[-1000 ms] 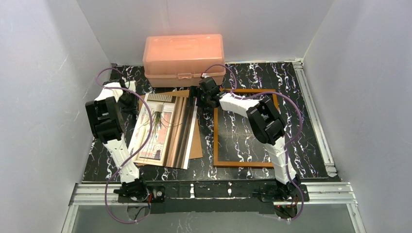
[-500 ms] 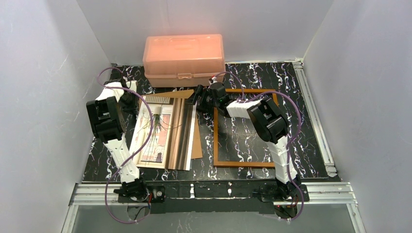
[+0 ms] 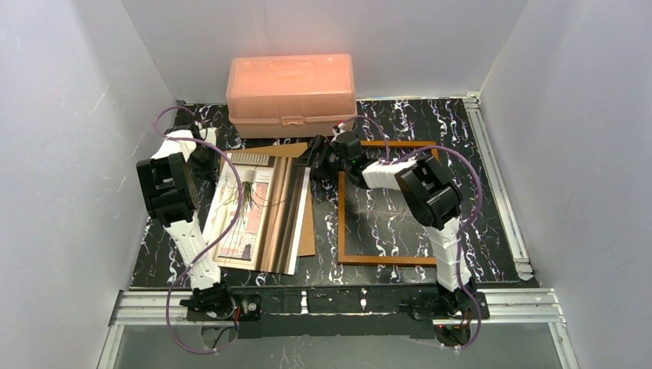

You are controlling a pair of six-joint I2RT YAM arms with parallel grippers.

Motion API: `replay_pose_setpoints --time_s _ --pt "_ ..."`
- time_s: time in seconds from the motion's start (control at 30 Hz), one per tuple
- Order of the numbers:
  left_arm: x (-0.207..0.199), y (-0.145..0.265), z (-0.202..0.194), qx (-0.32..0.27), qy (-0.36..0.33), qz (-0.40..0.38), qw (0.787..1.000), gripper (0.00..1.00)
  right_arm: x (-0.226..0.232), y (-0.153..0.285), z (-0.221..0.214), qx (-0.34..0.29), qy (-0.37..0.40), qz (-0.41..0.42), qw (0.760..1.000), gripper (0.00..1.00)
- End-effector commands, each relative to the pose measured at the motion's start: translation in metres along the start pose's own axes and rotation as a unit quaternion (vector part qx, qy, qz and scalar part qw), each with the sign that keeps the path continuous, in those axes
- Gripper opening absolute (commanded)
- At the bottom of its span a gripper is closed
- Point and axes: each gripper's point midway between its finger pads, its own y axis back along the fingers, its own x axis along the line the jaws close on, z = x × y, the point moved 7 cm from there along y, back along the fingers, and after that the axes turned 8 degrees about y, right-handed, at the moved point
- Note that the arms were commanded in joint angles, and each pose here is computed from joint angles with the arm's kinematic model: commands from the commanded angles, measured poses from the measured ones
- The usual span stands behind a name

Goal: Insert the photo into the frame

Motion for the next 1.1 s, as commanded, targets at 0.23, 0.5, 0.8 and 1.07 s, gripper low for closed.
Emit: replay_pose_setpoints --time_s 0.23,0.5,0.8,1.07 --pt "-0.013 -0.026 -0.024 0.055 -0.007 -0.033 0.998 0.23 0.080 0.022 0.008 -0.006 0.063 0.122 0.991 0.94" --pt "-0.013 -0.024 -0.024 0.053 -0.008 -0.034 0.998 0.23 0.079 0.018 -0.007 0.020 0.058 0.137 0.989 0.91" --pt "-0.014 -0.022 -0.024 0.054 -0.007 -0.034 0.998 0.23 0.084 0.030 -0.019 0.043 0.059 0.166 0.983 0.89" --pt "-0.021 -0.015 -0.022 0.057 0.011 -0.060 0.997 0.23 0.092 0.023 -0.022 0.034 0.018 0.211 0.977 0.87"
